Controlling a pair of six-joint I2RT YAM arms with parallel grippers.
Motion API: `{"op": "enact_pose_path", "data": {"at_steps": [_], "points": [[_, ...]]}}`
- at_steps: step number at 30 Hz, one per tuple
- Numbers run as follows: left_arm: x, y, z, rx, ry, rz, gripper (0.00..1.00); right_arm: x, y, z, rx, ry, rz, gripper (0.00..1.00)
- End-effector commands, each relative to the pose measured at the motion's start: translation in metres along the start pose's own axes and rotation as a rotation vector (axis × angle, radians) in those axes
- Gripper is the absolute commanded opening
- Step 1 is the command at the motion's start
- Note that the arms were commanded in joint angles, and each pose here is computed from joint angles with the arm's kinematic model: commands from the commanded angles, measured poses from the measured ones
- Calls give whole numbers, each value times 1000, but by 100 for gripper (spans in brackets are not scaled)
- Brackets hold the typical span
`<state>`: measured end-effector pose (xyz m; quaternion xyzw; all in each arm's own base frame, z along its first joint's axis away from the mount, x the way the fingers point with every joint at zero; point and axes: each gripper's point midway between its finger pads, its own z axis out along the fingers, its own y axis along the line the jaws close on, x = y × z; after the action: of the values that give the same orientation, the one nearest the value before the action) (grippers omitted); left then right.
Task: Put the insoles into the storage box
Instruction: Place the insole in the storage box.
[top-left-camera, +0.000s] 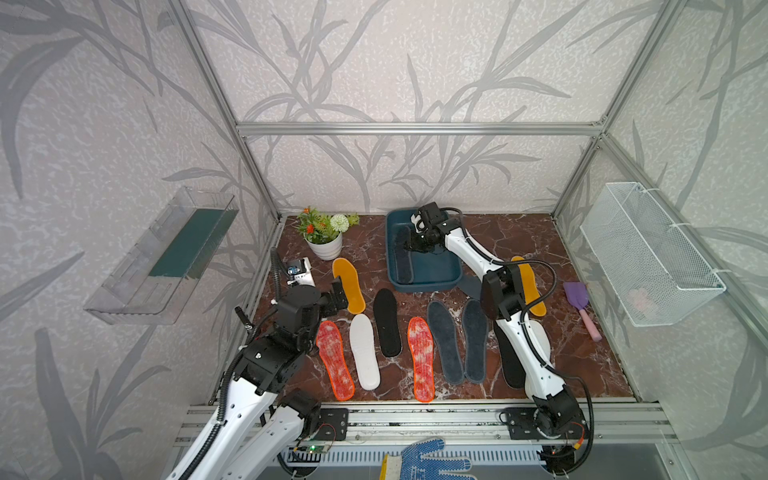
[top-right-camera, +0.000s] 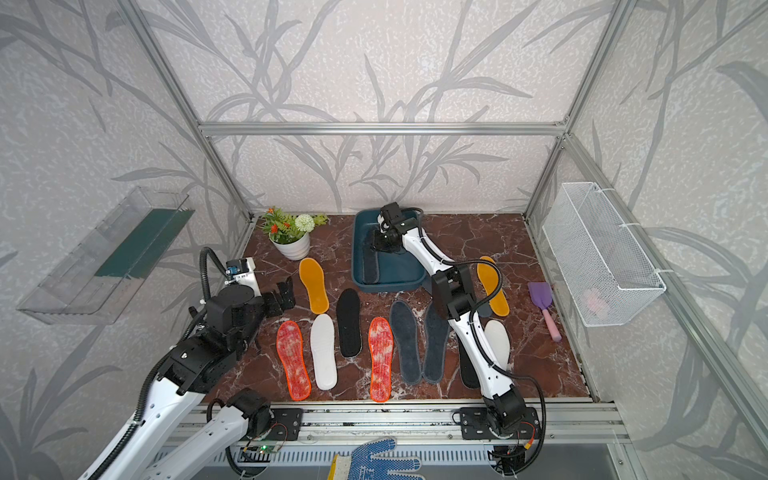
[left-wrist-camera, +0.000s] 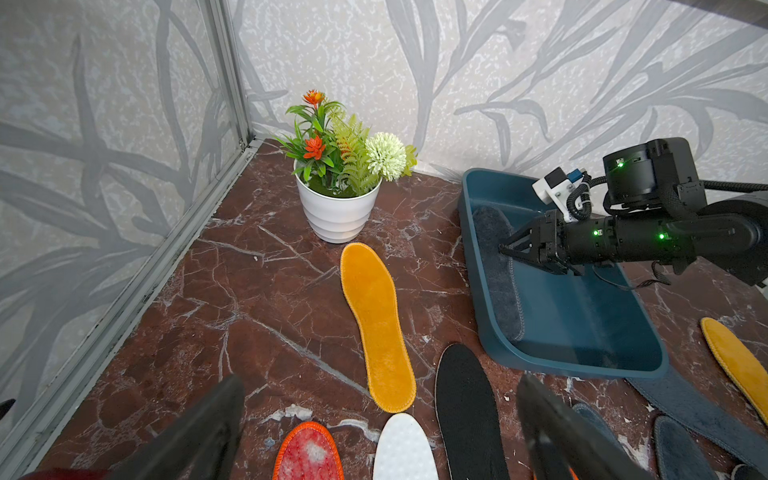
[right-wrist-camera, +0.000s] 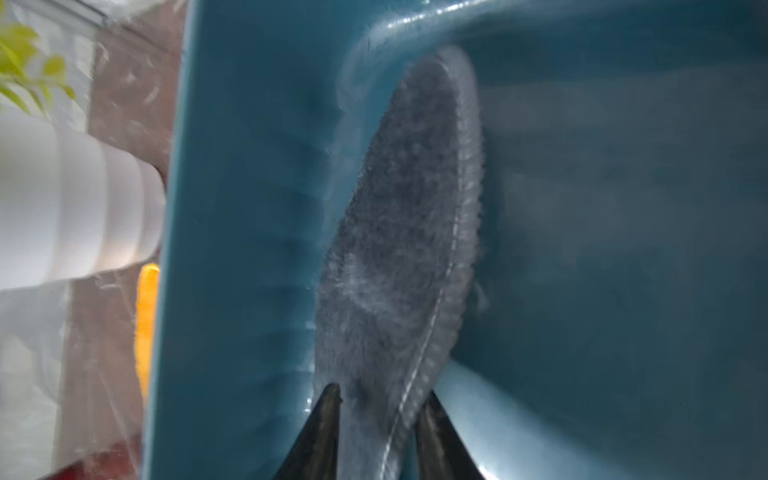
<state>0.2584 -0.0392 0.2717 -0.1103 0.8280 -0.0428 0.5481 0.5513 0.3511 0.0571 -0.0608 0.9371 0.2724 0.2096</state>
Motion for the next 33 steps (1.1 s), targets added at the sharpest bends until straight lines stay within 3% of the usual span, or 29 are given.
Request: {"op": "enact_pose_path", "data": {"at_steps": [1,2,8,17,21,27,33], "points": [[5,-1,3,2,24,0,99,-10,13,-26,51,-34,-68,55],[6,-2,3,4,30,4,99,-12,14,-30,60,-41,-74,68],[1,-2,2,6,16,4,99,-24,23,-57,102,-85,-107,100],[-5,-8,4,28,-7,0,99,-44,46,-132,148,-181,-183,99],[-12,-14,8,45,-32,13,99,-34,56,-172,150,-197,-214,99],[-18,-38,23,116,-28,73,99,30,52,-232,117,-199,-211,92],[3,-43,37,137,27,-3,99,139,7,-267,158,-107,-110,76]]}}
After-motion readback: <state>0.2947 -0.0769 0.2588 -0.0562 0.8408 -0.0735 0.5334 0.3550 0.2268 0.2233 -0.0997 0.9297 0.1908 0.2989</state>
